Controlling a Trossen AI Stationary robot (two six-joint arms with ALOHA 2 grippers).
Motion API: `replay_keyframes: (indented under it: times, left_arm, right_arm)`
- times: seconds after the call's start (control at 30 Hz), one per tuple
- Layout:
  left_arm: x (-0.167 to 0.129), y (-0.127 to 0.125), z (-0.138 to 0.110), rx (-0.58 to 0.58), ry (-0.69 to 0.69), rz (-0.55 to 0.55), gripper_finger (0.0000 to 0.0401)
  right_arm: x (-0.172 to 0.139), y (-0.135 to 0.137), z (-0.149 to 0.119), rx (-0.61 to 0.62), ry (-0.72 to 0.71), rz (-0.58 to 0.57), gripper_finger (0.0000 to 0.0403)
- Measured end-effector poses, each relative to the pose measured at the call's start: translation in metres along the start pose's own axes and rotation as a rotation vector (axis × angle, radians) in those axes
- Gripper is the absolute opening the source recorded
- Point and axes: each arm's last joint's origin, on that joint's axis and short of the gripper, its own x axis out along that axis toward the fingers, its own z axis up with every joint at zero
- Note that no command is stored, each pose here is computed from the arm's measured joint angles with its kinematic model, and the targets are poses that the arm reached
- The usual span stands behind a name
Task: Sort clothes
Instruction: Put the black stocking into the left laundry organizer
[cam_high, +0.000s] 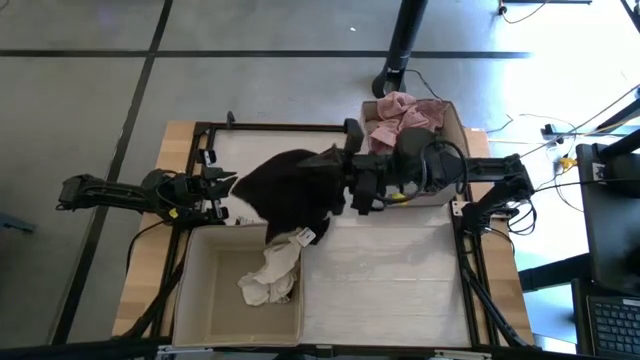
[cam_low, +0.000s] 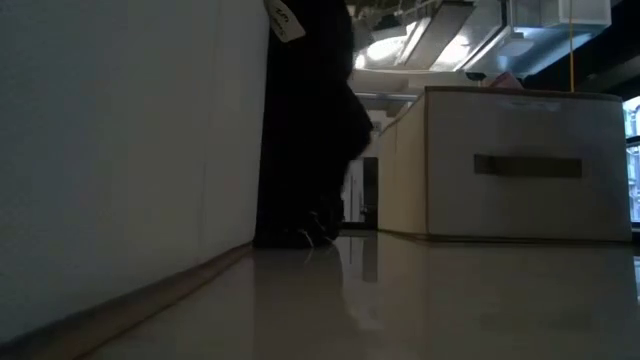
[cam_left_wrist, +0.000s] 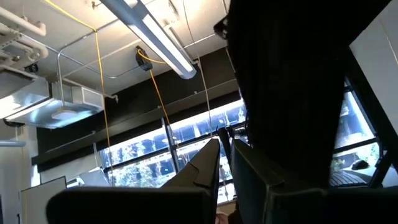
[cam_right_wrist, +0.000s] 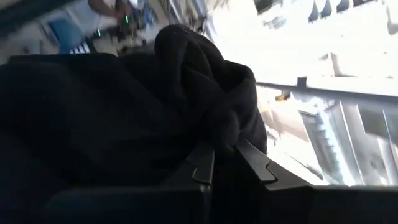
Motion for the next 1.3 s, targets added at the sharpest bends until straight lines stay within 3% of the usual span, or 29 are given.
replay_keyframes:
  times: [0.3, 0.43, 0.6, 0.83, 1.03, 1.17, 1.3]
  left_arm:
    - [0.0, 0.0, 0.0, 0.005, 0.0, 0.0, 0.0031]
    - [0.0, 0.0, 0.0, 0.006, -0.001, 0.001, 0.0031]
    - [0.0, 0.0, 0.0, 0.005, -0.001, 0.001, 0.0031]
    - [0.0, 0.0, 0.0, 0.004, -0.001, 0.001, 0.0031]
    - [0.0, 0.0, 0.0, -0.001, 0.0, 0.001, 0.0031]
    - [0.0, 0.0, 0.0, 0.003, 0.0, 0.001, 0.0031]
    - [0.0, 0.0, 0.0, 0.003, 0.0, 0.001, 0.0031]
  right_arm:
    - [0.028, -0.009, 0.009, -0.006, -0.192, -0.023, 0.003]
    - [0.041, 0.006, 0.011, 0.076, -0.302, 0.063, 0.0031]
    - [0.057, 0.042, 0.005, 0.198, -0.323, 0.232, 0.0033]
    - [0.075, 0.107, -0.01, 0.276, -0.181, 0.485, 0.0044]
    - [0.081, 0.156, -0.038, 0.261, 0.126, 0.62, 0.0073]
    - [0.078, 0.188, -0.056, 0.223, 0.324, 0.727, 0.01]
    - [0.075, 0.21, -0.066, 0.211, 0.4, 0.831, 0.0147]
